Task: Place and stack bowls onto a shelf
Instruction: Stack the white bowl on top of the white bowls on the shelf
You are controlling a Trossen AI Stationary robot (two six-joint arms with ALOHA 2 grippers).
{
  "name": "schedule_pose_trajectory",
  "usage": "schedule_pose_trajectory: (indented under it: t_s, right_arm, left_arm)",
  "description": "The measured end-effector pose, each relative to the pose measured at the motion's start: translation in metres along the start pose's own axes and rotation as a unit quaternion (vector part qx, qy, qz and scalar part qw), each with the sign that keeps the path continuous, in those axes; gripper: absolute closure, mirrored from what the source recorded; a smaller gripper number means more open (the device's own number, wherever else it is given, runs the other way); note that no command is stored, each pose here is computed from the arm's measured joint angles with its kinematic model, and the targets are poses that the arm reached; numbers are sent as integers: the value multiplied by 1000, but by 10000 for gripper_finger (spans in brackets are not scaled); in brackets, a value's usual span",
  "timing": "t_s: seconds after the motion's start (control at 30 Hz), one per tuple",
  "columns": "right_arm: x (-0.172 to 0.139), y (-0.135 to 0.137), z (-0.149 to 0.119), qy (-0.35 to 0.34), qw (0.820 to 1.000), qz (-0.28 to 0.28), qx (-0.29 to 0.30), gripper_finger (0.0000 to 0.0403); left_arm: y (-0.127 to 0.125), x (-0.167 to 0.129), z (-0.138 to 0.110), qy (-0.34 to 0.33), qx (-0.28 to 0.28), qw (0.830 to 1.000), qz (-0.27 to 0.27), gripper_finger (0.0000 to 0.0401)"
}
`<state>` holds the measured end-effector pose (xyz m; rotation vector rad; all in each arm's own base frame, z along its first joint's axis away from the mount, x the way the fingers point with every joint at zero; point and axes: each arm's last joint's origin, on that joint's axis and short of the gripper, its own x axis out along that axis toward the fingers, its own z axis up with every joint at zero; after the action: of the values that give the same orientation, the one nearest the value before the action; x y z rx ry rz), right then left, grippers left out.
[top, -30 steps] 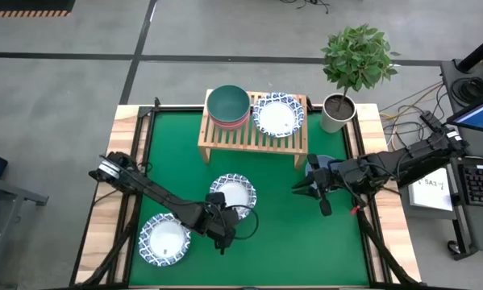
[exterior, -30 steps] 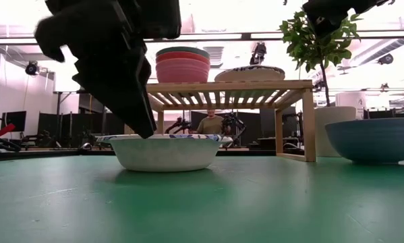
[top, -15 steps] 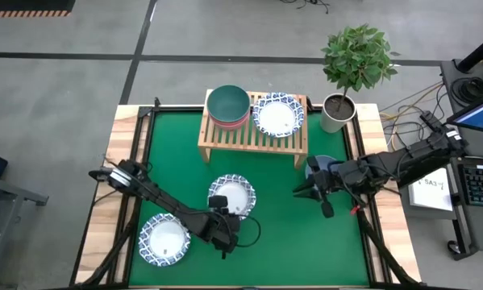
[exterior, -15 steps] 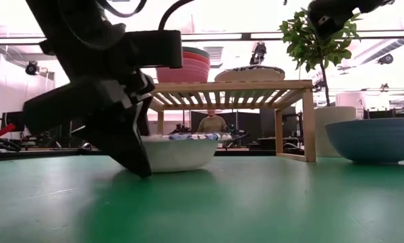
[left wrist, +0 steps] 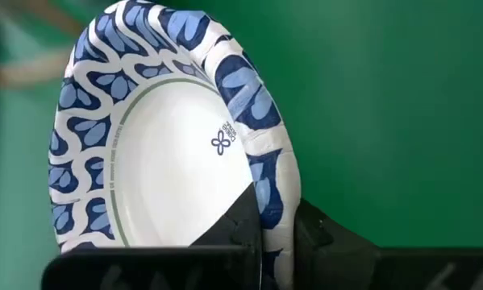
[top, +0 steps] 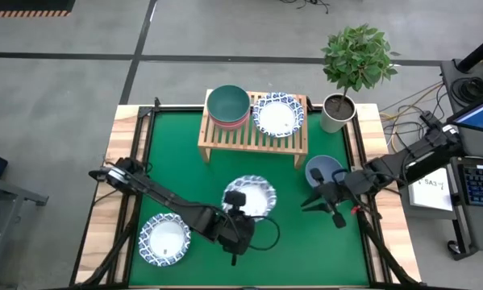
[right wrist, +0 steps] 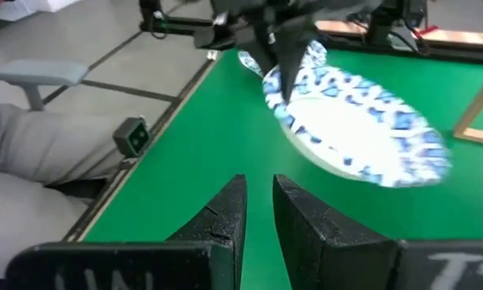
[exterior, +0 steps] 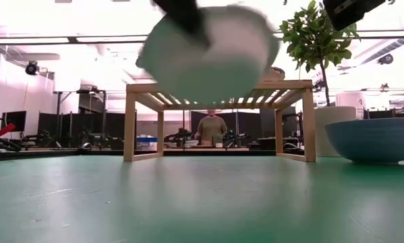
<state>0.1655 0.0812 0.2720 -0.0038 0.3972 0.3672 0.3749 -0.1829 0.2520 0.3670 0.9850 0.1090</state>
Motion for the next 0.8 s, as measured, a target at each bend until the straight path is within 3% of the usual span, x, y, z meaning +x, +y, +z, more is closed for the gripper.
schedule_pose_trajectory:
  t_s: [0.13,0.3,0.8]
  right_arm:
    - [-8,5,2,-15,1000,16,-10,349]
    - [-15,11,4,-32,998,35,-29,349]
    - [-18,13,5,-38,997,41,-59,349]
  left_arm:
    - [19,-22,28,-52,46,997,34,399]
    - [50,-37,50,-86,61,990,91,400]
    - [163,-17,72,-111,40,978,175,400]
